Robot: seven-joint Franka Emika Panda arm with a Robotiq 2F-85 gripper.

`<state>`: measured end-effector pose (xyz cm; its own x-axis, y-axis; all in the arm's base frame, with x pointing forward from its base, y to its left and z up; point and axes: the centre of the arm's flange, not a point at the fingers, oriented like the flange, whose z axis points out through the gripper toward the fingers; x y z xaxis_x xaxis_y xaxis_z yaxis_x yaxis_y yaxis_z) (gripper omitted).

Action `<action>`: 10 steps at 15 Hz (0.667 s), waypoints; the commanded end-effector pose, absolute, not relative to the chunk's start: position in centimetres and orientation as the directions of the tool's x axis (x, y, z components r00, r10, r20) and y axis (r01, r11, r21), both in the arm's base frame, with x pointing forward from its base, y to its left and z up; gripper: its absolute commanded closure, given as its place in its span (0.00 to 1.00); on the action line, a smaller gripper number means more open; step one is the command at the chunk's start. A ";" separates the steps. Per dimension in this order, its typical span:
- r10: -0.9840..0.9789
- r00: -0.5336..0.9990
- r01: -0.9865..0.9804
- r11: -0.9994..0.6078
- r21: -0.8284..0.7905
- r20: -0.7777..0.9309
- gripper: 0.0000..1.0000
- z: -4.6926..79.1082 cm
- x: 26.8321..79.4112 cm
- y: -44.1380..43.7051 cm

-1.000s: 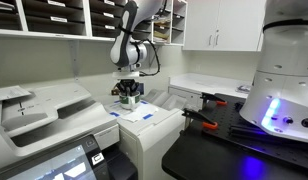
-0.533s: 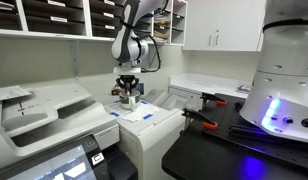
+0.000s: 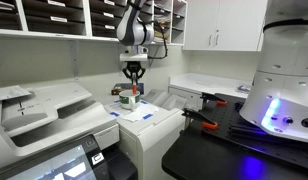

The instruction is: Remove the marker out of the cup

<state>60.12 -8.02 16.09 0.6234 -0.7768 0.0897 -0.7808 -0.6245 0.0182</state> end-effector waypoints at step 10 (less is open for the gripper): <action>-0.875 0.367 -0.892 -0.427 0.147 -0.315 0.94 12.8 51.8 -10.1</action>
<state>52.47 -10.65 14.93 0.4655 -0.8379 -0.2848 -0.8399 -0.5198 0.1564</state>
